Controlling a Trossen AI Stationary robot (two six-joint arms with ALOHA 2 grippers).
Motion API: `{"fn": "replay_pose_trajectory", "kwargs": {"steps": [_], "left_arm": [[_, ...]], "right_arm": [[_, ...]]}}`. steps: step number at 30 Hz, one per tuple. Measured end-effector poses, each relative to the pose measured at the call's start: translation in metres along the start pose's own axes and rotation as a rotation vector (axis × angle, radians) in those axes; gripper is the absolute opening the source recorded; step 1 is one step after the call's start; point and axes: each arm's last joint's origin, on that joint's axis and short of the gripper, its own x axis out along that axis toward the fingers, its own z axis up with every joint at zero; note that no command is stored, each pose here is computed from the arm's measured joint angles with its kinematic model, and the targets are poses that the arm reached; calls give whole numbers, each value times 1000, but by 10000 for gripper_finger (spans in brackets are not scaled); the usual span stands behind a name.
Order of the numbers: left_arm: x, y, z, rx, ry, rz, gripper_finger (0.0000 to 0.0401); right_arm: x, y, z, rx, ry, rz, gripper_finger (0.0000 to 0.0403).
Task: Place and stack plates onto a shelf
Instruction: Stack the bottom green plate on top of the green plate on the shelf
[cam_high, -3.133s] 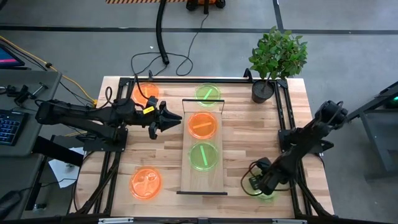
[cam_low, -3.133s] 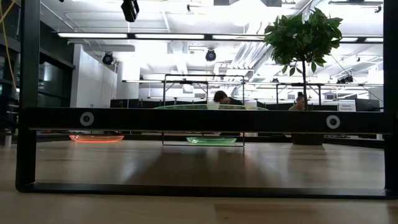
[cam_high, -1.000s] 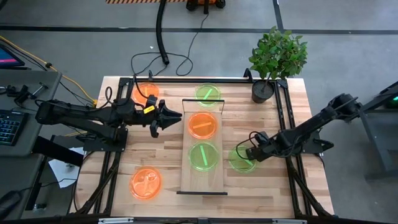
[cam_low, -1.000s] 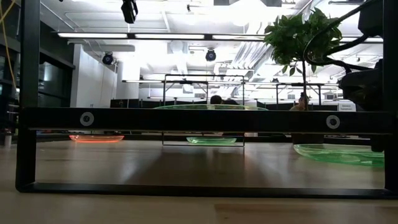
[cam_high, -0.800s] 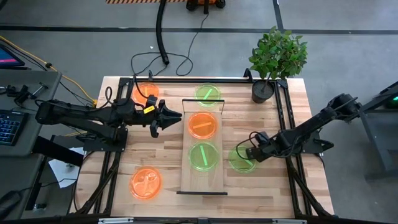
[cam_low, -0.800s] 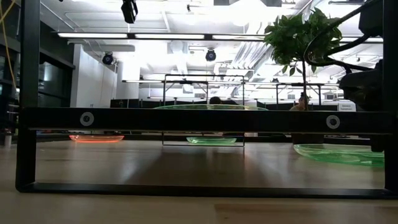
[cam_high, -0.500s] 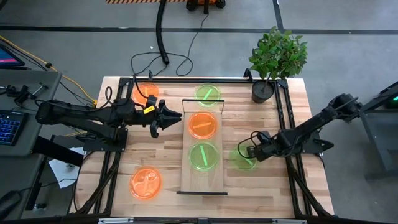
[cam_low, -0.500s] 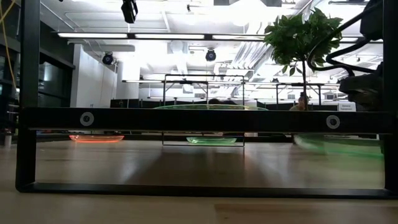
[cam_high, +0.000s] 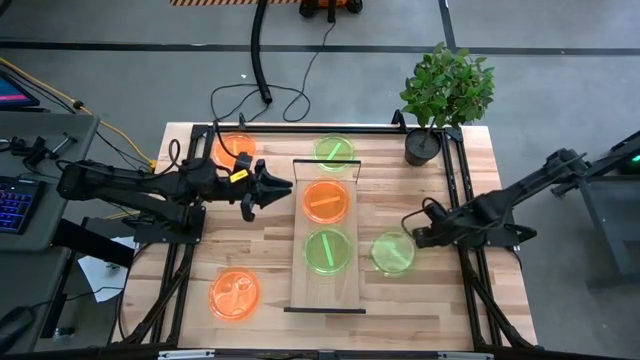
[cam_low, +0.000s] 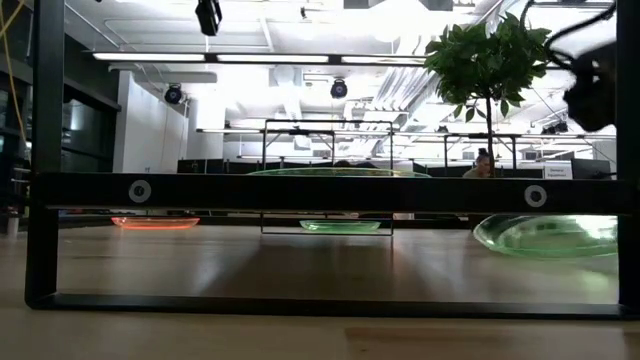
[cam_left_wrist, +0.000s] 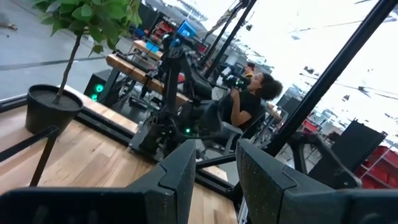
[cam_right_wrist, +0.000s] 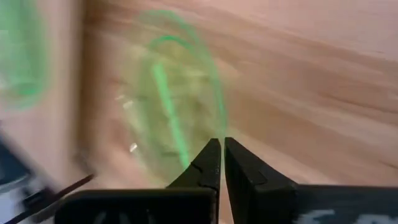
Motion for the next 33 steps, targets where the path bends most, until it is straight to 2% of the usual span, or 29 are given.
{"fn": "replay_pose_trajectory", "kwargs": {"steps": [4,6,13,20,23,30,33], "left_arm": [[0,-2,3,-1,-30,-18,106],[0,-2,3,-1,-34,-20,106],[0,-2,4,-2,-38,-22,106],[0,-2,4,-5,-38,-22,106],[0,-2,4,-9,-38,-23,106],[0,-2,4,-9,-40,-18,106],[0,-2,4,-10,-46,-8,106]], "right_arm": [[-8,8,1,-19,-8,147,0],[-10,12,1,-15,-17,185,0],[-2,5,1,15,-28,60,0],[10,6,-1,-22,-45,-24,6],[17,6,-1,-30,-71,-71,33],[31,8,-1,-44,-153,-139,153],[37,9,-1,-66,-209,-146,192]]}}
